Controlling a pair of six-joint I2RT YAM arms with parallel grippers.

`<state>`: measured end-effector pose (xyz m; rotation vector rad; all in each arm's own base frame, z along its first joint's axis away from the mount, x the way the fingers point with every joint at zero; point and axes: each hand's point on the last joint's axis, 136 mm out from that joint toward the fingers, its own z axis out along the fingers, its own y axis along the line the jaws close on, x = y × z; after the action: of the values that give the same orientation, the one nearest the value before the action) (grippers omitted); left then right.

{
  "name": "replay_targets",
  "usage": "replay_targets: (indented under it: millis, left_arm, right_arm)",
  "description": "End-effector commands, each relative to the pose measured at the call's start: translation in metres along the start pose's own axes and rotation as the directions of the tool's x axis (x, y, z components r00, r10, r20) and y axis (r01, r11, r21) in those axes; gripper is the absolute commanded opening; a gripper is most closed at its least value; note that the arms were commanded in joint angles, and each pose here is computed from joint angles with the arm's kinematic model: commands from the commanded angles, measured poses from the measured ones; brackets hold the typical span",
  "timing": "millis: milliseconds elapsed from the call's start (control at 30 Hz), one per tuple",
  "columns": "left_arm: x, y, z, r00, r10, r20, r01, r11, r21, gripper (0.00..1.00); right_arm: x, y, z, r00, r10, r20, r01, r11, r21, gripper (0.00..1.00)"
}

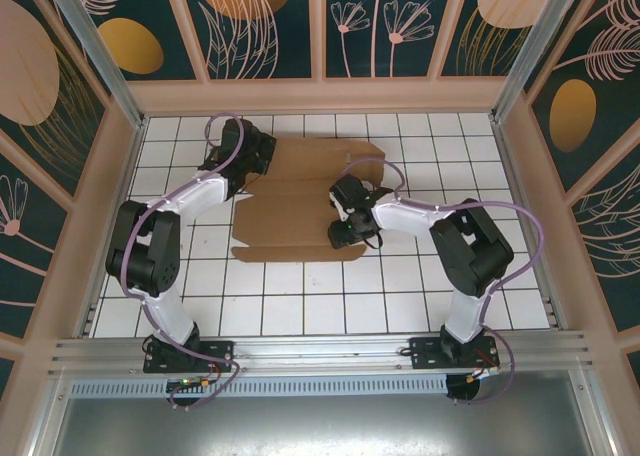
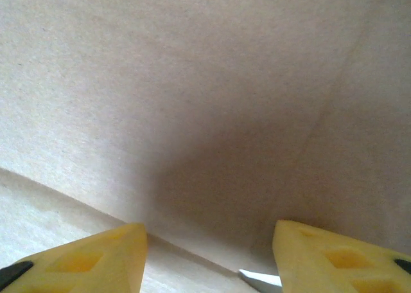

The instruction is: Fold the paper box

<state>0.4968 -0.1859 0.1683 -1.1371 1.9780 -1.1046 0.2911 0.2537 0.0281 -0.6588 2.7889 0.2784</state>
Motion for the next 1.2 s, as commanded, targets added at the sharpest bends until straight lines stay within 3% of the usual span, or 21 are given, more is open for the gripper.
replay_targets:
  millis: [0, 67, 133, 267, 467, 567, 667, 867, 1000, 1167]
  left_arm:
    - [0.014, 0.062, -0.001, 0.999, -0.028, -0.025, 0.023, 0.986, -0.165, 0.0]
    - [0.017, 0.067, 0.001, 0.999, -0.03, -0.031, 0.025, 0.985, -0.171, 0.0]
    - [0.019, 0.071, 0.001, 0.999, -0.037, -0.032, 0.031, 0.985, -0.172, 0.0]
    - [0.018, 0.069, -0.003, 0.999, -0.042, -0.018, 0.039, 0.988, -0.15, 0.0]
    - [0.016, 0.053, -0.015, 1.0, -0.031, -0.002, 0.031, 0.998, -0.052, 0.0]
    - [0.016, 0.042, -0.014, 0.999, -0.032, -0.006, 0.032, 0.999, -0.007, 0.0]
    - [0.013, 0.029, -0.015, 0.999, -0.04, -0.001, 0.04, 0.998, 0.044, 0.0]
    - [-0.004, -0.007, -0.029, 0.997, -0.045, 0.057, 0.037, 0.992, 0.124, 0.0]
    - [-0.005, -0.007, -0.027, 0.997, -0.045, 0.056, 0.038, 0.992, 0.123, 0.0]
    - [-0.004, 0.002, -0.031, 0.997, -0.051, 0.055, 0.044, 0.992, 0.117, 0.0]
  right_arm:
    - [-0.015, 0.003, -0.029, 0.998, -0.003, 0.07, 0.005, 1.0, -0.029, 0.59]
    - [-0.041, 0.007, -0.053, 0.985, -0.013, 0.172, 0.02, 0.999, -0.039, 0.6]
    - [-0.069, 0.004, -0.083, 0.954, 0.015, 0.301, -0.008, 1.0, -0.023, 0.68]
    - [-0.12, -0.021, -0.14, 0.854, 0.194, 0.483, -0.187, 0.98, -0.063, 0.7]
    - [-0.153, -0.032, -0.177, 0.747, 0.43, 0.507, -0.358, 0.903, -0.238, 0.7]
    - [-0.154, -0.017, -0.174, 0.771, 0.415, 0.483, -0.305, 0.906, -0.292, 0.65]
    - [-0.131, 0.031, -0.149, 0.854, 0.259, 0.451, -0.149, 0.952, -0.266, 0.54]
    - [-0.055, 0.073, -0.06, 0.961, 0.089, 0.262, -0.051, 0.988, -0.148, 0.22]
    - [-0.01, 0.081, -0.008, 0.994, 0.007, 0.112, -0.001, 0.999, -0.054, 0.15]
    - [0.012, 0.047, 0.023, 0.999, -0.018, 0.035, 0.014, 0.994, 0.109, 0.09]
